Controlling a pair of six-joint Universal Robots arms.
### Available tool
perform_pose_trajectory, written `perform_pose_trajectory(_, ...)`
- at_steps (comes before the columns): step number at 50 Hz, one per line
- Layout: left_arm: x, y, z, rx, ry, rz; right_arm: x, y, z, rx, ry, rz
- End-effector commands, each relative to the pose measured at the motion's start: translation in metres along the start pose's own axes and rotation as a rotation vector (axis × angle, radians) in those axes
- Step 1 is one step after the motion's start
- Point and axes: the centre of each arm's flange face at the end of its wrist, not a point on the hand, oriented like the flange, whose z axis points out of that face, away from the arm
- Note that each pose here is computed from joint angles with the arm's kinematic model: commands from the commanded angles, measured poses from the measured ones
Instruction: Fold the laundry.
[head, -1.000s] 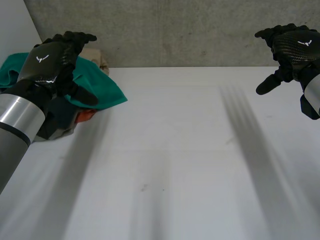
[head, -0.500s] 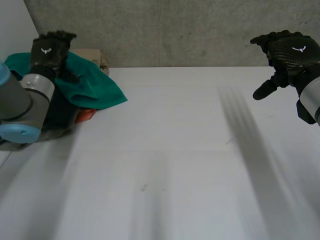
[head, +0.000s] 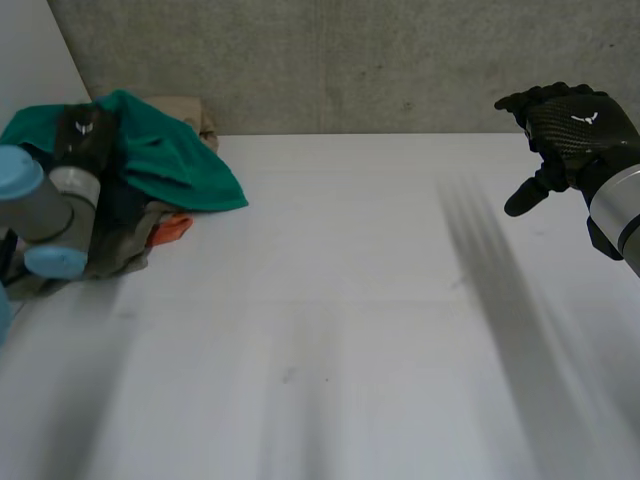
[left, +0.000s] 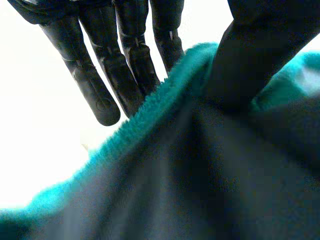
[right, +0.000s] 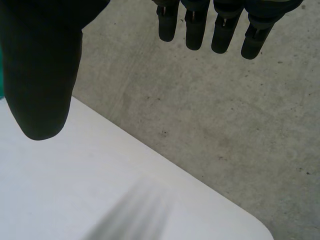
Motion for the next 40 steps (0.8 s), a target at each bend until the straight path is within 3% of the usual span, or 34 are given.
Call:
perform_pose_trajectory(1, 0.013, -0.136, -0.018, 0.263, 0.027, -0.135, 0.0, 0.0, 0.0, 0.0, 0.002, -0.006)
perform_pose_trajectory(8, 0.045, -0.237, -0.071, 0.416, 0.159, -0.338, 0.003, -0.007, -0.001, 0.02, 0.01, -0.007)
perform_pose_trajectory(15, 0.102, -0.261, -0.133, 0.357, 0.36, -0.519, 0.006, -0.014, -0.002, 0.043, 0.017, -0.013)
perform_pose_trajectory(21, 0.164, -0.223, -0.195, 0.142, 0.536, -0.552, 0.008, -0.014, -0.001, 0.046, 0.024, -0.018)
perform_pose_trajectory(24, 0.196, -0.165, -0.211, -0.047, 0.589, -0.525, 0.009, -0.012, 0.001, 0.033, 0.026, -0.033)
perform_pose_trajectory(28, 0.22, -0.128, -0.233, -0.209, 0.656, -0.462, 0.006, 0.0, 0.006, -0.01, 0.015, -0.068)
perform_pose_trajectory(33, 0.21, -0.142, -0.238, -0.214, 0.667, -0.387, -0.001, 0.028, 0.011, -0.139, -0.027, -0.141)
perform_pose_trajectory(35, 0.191, -0.167, -0.231, -0.151, 0.633, -0.393, -0.002, 0.031, 0.01, -0.162, -0.034, -0.152)
perform_pose_trajectory(40, 0.153, -0.182, -0.23, -0.114, 0.562, -0.382, -0.005, 0.036, 0.005, -0.216, -0.051, -0.142)
